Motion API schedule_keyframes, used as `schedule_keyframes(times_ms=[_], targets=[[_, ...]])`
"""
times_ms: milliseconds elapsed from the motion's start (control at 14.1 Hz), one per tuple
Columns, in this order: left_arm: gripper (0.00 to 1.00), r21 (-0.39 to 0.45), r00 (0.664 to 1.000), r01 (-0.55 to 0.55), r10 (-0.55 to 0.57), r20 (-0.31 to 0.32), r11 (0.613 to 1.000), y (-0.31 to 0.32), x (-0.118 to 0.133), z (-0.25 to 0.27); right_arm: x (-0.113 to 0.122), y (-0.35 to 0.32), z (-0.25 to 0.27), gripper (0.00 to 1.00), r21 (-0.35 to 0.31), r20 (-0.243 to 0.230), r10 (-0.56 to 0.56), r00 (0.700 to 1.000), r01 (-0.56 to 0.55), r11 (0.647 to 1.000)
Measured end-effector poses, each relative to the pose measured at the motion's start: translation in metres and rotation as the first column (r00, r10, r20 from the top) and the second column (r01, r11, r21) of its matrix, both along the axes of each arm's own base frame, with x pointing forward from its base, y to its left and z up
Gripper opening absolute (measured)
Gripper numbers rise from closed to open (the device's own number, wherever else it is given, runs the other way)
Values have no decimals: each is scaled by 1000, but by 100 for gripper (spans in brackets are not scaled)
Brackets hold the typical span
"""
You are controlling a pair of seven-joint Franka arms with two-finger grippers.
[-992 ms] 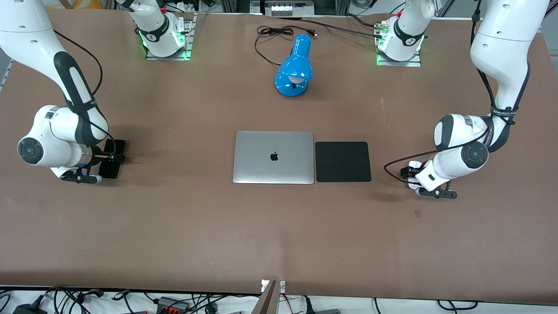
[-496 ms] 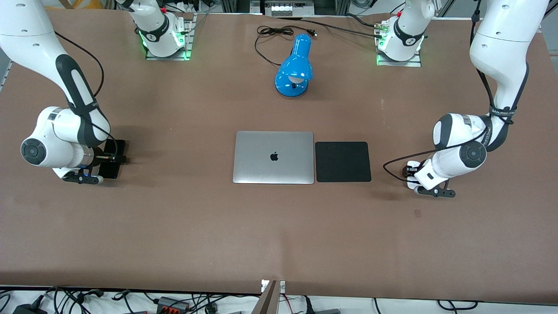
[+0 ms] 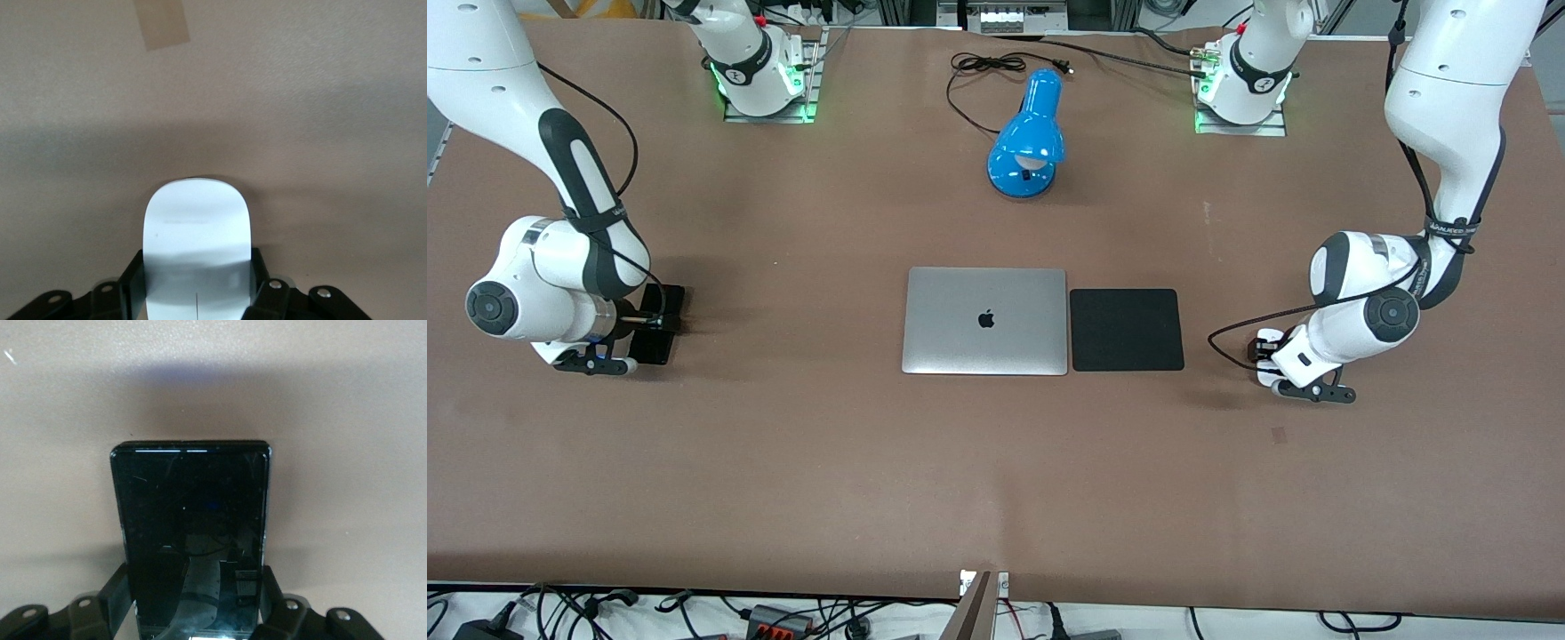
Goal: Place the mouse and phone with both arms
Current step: 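Lower and grasp the phone with the right gripper while the left gripper grasps the mouse, then carry the phone beside the laptop while the left gripper carries the mouse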
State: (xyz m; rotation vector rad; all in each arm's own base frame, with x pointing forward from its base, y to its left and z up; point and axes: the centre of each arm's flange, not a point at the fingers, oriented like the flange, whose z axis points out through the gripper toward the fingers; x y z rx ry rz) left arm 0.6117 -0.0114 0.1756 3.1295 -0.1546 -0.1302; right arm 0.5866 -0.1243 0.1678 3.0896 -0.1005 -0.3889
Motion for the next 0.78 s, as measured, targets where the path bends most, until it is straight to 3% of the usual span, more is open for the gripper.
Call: schedule_keyframes(times_ms=[425, 780], targets=[[62, 4, 998, 68, -68, -8, 998, -61, 4, 28, 15, 48, 49, 79, 37, 14, 72, 997, -72, 997], [62, -37, 999, 47, -47, -11, 998, -141, -10, 38, 17, 190, 60, 79, 97, 28, 99, 995, -101, 990]])
